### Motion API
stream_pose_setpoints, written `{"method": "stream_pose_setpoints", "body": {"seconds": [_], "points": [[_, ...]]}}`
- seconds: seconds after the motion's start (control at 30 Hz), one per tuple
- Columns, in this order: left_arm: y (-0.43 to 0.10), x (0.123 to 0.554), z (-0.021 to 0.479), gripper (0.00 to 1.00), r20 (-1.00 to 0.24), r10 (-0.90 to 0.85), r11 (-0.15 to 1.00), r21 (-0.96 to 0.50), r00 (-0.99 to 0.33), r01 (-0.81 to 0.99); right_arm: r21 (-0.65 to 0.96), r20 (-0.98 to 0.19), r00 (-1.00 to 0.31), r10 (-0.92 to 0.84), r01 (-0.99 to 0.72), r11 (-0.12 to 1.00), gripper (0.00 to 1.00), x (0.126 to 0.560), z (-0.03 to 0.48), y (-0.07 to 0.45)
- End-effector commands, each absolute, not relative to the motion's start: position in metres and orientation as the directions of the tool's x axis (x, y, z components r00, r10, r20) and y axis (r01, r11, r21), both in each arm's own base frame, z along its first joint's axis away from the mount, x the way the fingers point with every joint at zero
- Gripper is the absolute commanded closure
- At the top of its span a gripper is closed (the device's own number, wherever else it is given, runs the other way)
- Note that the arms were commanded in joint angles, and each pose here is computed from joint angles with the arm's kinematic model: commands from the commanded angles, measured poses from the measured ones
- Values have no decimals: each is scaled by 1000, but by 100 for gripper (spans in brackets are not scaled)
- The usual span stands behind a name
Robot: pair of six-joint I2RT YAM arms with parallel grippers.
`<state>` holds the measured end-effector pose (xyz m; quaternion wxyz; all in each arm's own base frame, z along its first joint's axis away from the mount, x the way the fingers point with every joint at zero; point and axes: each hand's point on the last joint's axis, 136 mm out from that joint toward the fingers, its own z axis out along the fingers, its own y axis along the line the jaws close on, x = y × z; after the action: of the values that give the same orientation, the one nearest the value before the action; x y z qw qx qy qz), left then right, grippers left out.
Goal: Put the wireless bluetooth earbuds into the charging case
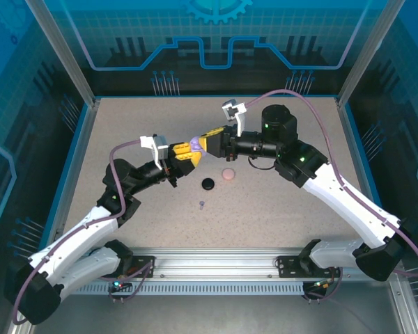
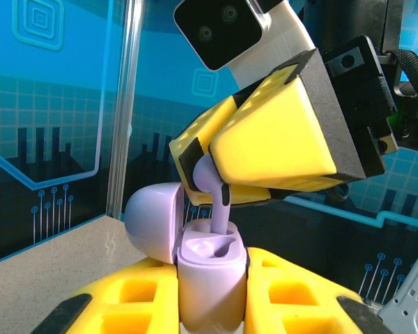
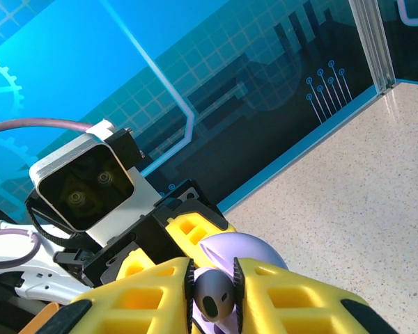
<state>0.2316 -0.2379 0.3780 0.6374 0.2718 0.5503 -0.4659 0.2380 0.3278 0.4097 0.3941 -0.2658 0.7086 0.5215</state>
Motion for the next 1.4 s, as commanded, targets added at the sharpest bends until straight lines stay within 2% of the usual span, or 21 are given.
{"method": "stream_pose_setpoints", "body": {"seconds": [0.0, 0.83, 0.97, 1.17, 1.37], "points": [[-234, 223, 397, 100, -942, -332, 419, -102, 47, 902, 550, -824, -564, 48, -777, 307, 76, 234, 409, 329], [-231, 221, 401, 100, -924, -355, 439, -33, 139, 898, 645, -748, -657, 93, -687, 335, 75, 238, 393, 322], [-231, 221, 401, 100, -925, -355, 436, -33, 138, 899, 643, -748, -656, 100, -681, 350, 69, 241, 392, 319], [-232, 222, 397, 100, -929, -347, 438, -40, 128, 898, 622, -771, -627, 114, -701, 350, 53, 240, 406, 313], [-231, 221, 397, 100, -930, -346, 443, -43, 127, 896, 568, -803, -585, 111, -697, 438, 44, 242, 409, 291]]}}
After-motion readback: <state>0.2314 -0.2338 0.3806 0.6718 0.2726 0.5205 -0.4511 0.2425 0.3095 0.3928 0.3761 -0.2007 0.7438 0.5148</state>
